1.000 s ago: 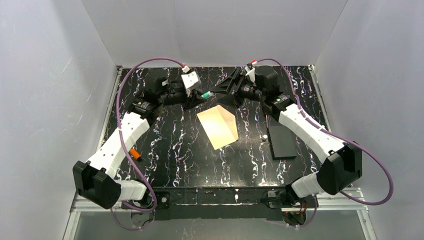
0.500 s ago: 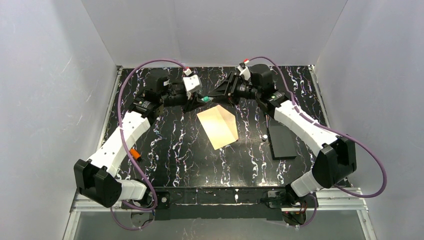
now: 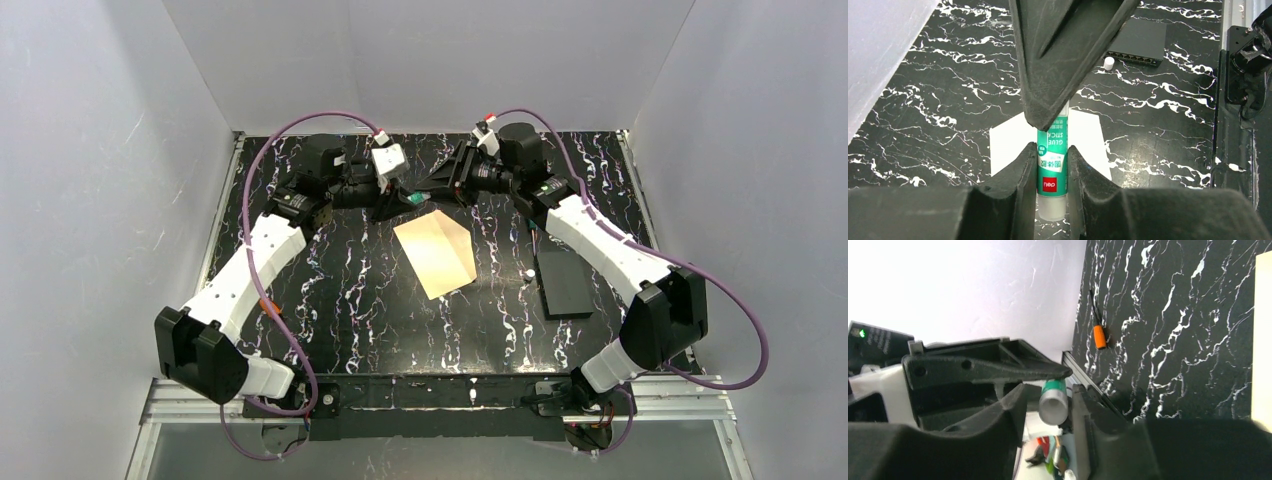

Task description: Place the letter into the envelope and seal it

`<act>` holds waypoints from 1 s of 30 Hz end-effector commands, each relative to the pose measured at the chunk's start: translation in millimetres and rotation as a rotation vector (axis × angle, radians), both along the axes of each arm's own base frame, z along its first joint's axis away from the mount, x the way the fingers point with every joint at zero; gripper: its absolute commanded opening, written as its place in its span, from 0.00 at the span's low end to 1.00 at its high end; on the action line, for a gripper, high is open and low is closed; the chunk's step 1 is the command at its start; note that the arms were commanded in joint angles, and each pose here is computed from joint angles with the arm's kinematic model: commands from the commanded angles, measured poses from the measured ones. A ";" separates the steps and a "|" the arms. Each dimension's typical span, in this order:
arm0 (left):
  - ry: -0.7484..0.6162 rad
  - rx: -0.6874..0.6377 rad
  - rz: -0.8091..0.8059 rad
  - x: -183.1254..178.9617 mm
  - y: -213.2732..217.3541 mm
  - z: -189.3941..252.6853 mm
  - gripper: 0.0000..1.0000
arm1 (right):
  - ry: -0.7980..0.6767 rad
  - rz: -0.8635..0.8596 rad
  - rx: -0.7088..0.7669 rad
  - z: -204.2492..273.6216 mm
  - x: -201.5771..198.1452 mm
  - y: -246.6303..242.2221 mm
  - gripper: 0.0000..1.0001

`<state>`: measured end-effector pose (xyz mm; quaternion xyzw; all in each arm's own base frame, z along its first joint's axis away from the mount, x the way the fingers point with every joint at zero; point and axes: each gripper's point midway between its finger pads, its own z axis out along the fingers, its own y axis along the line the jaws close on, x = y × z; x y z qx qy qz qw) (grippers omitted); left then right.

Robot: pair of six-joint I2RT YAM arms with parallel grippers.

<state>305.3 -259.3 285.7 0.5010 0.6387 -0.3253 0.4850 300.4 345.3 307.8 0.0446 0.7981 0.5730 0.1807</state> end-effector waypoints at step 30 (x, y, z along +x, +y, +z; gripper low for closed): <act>0.309 -0.106 -0.048 -3.3 7.3 -6.8 0.52 | -0.033 0.029 0.063 21.5 -1.7 -6.2 0.08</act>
